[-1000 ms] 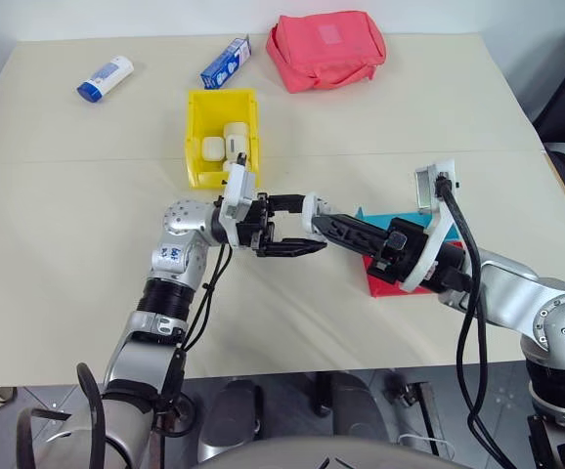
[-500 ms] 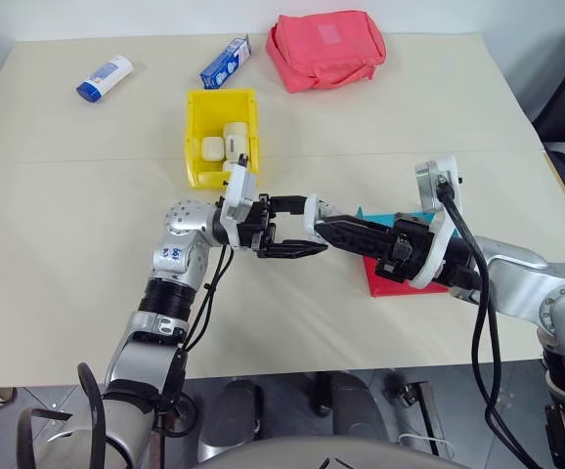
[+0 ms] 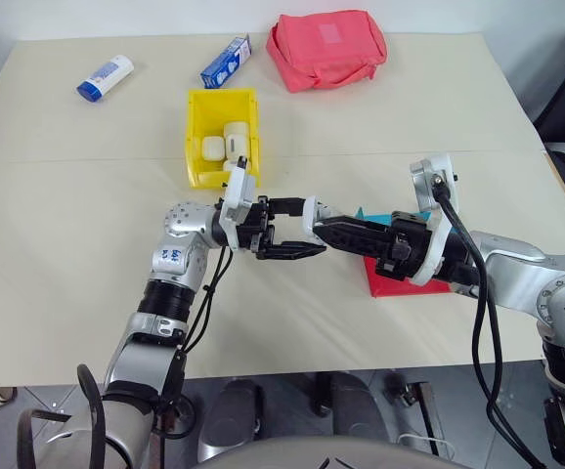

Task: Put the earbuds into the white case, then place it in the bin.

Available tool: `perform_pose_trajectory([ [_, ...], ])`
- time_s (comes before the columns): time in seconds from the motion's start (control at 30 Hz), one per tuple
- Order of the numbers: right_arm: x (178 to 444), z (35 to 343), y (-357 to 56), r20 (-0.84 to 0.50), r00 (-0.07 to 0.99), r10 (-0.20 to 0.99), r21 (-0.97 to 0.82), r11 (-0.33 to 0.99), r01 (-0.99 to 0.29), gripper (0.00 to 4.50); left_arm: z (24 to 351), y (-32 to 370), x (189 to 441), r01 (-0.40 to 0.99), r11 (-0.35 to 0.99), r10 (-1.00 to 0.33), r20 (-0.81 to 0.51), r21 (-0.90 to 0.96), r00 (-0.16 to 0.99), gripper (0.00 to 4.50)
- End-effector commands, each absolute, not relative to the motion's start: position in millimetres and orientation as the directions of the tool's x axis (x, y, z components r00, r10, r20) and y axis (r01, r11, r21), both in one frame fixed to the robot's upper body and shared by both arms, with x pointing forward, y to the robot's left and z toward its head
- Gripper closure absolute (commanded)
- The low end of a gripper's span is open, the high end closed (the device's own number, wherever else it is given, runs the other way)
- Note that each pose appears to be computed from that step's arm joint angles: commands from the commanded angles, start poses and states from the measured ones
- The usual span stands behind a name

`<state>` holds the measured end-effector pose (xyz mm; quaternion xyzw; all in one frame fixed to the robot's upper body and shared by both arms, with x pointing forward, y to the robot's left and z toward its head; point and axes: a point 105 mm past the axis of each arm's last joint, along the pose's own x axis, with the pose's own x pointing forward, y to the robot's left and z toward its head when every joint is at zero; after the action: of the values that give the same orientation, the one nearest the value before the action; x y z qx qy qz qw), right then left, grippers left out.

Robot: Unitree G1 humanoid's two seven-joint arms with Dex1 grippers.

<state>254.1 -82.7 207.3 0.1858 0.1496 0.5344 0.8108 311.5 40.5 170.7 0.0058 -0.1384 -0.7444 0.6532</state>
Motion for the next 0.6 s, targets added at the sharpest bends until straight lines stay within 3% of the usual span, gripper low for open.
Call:
perform_pose_trajectory([
  [0.03,264.1,185.4,-94.1,-0.150,0.466,0.872,0.462,0.479,-0.747,4.04,205.4,40.9,300.5,0.928,-0.136,-0.941,0.249,0.348,-0.231,1.71],
  [0.6,262.4,187.4,-93.7,-0.119,0.476,0.871,0.495,0.467,-0.732,4.04,204.2,46.1,289.0,0.907,-0.163,-0.930,0.247,0.389,-0.273,1.71],
])
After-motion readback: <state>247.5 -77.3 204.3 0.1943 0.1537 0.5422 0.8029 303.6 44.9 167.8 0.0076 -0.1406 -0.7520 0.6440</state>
